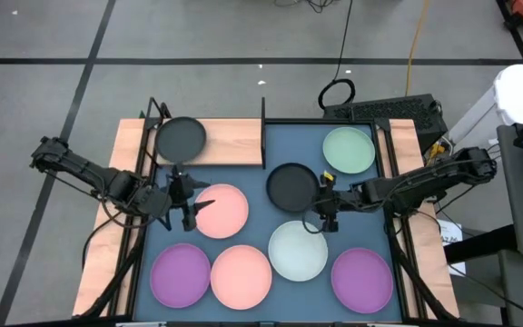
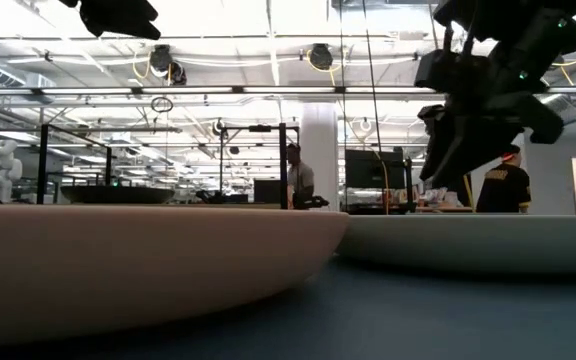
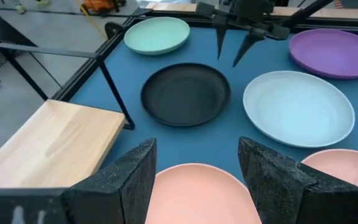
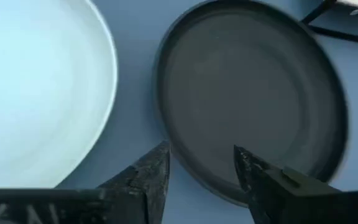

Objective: Place and stack plates onto a shelf
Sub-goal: Put the black plate on the shelf

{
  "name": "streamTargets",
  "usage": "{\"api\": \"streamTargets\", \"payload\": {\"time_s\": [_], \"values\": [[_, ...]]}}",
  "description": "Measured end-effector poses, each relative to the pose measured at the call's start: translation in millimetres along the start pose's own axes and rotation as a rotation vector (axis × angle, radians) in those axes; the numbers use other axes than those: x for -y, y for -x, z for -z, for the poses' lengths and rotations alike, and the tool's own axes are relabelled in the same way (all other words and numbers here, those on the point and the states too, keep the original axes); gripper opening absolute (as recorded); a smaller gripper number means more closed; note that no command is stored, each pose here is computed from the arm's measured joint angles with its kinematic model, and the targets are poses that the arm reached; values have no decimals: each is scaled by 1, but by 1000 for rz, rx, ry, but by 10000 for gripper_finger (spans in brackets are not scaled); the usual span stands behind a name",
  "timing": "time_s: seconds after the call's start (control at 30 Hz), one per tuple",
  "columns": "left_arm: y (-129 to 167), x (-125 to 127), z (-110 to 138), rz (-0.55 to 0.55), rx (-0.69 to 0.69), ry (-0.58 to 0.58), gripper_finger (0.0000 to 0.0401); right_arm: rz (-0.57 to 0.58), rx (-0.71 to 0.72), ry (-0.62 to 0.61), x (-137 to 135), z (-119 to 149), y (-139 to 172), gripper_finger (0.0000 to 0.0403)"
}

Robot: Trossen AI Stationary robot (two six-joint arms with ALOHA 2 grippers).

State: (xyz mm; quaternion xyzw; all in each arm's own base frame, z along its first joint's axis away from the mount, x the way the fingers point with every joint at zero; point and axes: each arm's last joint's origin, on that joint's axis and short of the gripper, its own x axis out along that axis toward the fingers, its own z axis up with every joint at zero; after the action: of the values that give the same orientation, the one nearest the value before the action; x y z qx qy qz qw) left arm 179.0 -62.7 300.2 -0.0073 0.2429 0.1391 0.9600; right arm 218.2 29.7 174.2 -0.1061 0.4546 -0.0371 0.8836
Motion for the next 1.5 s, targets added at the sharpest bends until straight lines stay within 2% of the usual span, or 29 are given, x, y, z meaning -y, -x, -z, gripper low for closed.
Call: {"api": "streamTargets", "payload": {"time_s": [0.17, 0.63, 0.77, 0.9, 1.0, 1.07, 1.33, 1.5], "values": [[2, 3, 1, 16, 1, -2, 232, -53, -26, 33, -4, 1, -10, 149], [4, 5, 2, 30, 2, -16, 232, -29, -130, 72, 3, 9, -34, 142], [4, 5, 2, 31, 1, -18, 232, 17, -175, 113, 4, 13, -43, 121], [4, 5, 2, 30, 1, -19, 232, 36, -198, 170, 4, 15, -47, 69], [4, 5, 2, 30, 0, -21, 232, 49, -185, 180, 5, 13, -45, 21], [4, 5, 2, 30, 0, -29, 232, 58, -163, 174, 7, 11, -42, 8], [4, 5, 2, 29, -3, -31, 232, 74, -58, 190, 6, 2, -20, 4], [4, 5, 3, 28, -7, -34, 232, 220, 6, 274, 5, -5, -5, 3]]}}
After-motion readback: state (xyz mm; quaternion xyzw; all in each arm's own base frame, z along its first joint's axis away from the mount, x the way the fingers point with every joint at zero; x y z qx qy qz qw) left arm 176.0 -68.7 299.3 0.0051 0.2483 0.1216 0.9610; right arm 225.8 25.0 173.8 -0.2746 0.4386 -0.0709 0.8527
